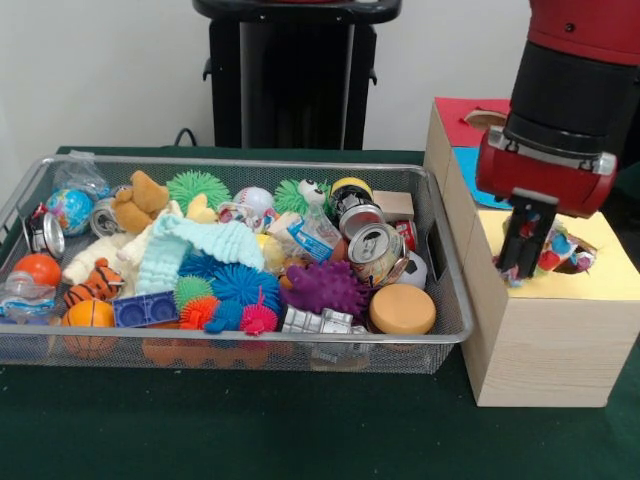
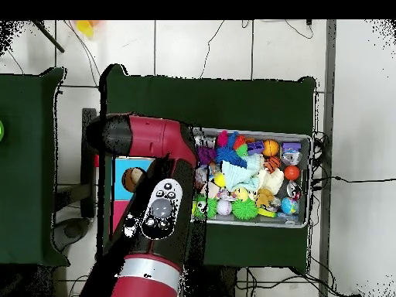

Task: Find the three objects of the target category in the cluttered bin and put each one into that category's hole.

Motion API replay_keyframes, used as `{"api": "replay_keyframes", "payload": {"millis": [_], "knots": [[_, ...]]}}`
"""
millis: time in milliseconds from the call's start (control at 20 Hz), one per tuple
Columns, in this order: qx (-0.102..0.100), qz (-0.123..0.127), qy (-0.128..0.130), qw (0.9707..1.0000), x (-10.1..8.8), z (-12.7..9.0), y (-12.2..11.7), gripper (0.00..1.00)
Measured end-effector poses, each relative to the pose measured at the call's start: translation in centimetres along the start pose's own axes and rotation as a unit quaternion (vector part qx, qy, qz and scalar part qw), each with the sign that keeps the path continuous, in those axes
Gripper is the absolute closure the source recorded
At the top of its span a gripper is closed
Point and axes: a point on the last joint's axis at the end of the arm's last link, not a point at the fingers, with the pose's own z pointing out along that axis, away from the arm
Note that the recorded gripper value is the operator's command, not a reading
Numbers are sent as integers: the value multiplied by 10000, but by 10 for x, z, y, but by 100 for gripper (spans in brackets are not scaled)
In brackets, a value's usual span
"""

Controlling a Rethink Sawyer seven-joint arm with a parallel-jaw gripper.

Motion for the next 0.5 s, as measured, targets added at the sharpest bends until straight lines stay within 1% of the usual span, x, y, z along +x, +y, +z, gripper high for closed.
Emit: {"api": "replay_keyframes", "payload": {"millis": [50,150,250,300,350,450,500], "knots": [[-26,-8,19,10000,10,-12,10,100],[-48,10,46,10000,18,-20,17,100],[-89,69,110,9999,31,-35,29,100],[-156,156,180,9996,45,-51,45,100],[-193,206,216,9994,52,-59,52,100],[-233,258,245,9991,57,-66,59,100],[-283,321,274,9987,64,-74,67,100]]}}
